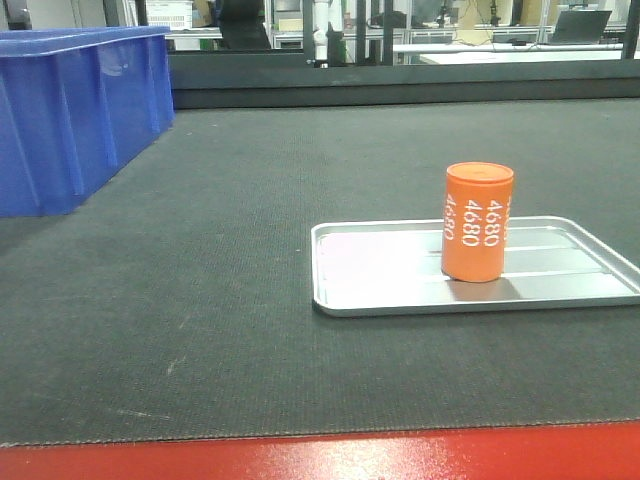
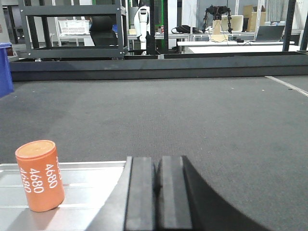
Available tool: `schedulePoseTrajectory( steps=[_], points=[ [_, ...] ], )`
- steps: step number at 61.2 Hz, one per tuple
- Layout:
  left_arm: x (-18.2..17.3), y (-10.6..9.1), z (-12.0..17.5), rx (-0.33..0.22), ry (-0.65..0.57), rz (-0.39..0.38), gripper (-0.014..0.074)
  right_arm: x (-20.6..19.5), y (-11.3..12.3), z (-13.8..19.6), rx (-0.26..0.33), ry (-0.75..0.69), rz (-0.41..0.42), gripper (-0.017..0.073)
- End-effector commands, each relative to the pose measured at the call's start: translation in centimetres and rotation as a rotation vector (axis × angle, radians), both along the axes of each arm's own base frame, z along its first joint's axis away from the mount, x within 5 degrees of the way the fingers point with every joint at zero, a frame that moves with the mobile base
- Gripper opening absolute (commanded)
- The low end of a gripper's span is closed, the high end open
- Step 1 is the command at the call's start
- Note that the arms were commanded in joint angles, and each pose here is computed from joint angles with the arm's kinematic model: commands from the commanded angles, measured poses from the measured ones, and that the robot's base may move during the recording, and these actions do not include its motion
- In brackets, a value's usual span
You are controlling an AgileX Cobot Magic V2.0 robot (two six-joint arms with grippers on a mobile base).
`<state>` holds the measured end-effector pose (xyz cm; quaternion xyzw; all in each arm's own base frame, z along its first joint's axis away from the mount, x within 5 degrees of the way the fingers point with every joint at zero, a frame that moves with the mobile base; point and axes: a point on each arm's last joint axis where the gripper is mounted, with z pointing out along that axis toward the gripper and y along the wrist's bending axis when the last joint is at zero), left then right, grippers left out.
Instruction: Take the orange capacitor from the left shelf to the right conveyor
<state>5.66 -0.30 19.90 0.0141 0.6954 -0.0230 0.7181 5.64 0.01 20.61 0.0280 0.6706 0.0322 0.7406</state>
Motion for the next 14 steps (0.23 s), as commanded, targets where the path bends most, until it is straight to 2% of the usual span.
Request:
schedulePoseTrajectory(
  steps=[1,14],
  points=[
    [-0.03,0.01,0.11,-0.005,-0.076,0.001,-0.0126,-0.43,0.03,1.54,-0.010,-0.122,0.003,0.0056],
    [-0.03,0.01,0.11,-0.005,-0.076,0.001,-0.0126,-0.43,0.03,1.54,-0.010,-0.122,0.003,0.0056]
  ],
)
